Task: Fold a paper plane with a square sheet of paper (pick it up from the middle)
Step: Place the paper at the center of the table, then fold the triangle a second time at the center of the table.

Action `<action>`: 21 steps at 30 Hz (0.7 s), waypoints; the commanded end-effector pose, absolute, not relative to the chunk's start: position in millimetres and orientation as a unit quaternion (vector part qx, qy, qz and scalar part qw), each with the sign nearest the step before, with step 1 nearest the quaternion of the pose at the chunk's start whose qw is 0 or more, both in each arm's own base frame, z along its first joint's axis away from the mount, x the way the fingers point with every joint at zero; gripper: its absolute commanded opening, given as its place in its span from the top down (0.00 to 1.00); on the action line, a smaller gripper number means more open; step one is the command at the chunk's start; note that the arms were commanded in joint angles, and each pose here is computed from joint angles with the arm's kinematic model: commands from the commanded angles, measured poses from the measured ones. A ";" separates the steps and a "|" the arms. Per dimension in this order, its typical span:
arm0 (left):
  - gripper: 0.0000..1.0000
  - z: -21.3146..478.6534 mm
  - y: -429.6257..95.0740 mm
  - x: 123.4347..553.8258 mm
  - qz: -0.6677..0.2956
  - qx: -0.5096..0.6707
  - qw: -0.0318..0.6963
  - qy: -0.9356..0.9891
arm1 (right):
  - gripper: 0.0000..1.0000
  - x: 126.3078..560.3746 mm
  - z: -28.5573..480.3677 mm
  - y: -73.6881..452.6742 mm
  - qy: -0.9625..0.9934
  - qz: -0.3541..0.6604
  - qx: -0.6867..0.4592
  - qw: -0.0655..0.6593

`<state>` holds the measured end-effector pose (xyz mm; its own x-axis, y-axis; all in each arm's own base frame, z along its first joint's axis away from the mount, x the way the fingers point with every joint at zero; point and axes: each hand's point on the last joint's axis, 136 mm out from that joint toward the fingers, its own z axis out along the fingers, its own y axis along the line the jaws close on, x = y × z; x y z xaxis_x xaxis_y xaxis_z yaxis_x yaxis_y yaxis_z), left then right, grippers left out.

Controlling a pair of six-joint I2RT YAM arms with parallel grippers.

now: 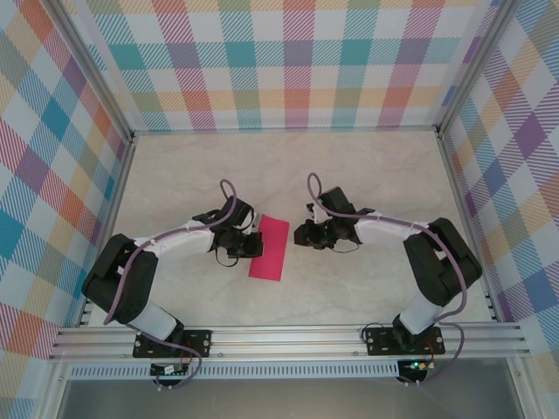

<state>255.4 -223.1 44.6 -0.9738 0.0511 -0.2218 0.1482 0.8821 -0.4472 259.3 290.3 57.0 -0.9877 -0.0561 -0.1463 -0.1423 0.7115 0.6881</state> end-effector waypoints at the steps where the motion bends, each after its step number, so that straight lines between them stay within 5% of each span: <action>1: 0.98 47.1 -224.8 264.6 -0.241 0.030 0.130 0.961 | 0.77 260.7 63.9 320.9 0.912 0.400 -0.075 0.054; 10: 0.91 48.2 -230.6 262.7 -0.263 0.021 0.126 0.956 | 0.80 263.9 31.7 335.1 0.923 0.380 -0.052 0.026; 21: 0.58 60.4 -240.0 235.2 -0.338 -0.009 0.091 0.937 | 0.81 263.9 5.7 325.1 0.943 0.332 -0.024 0.000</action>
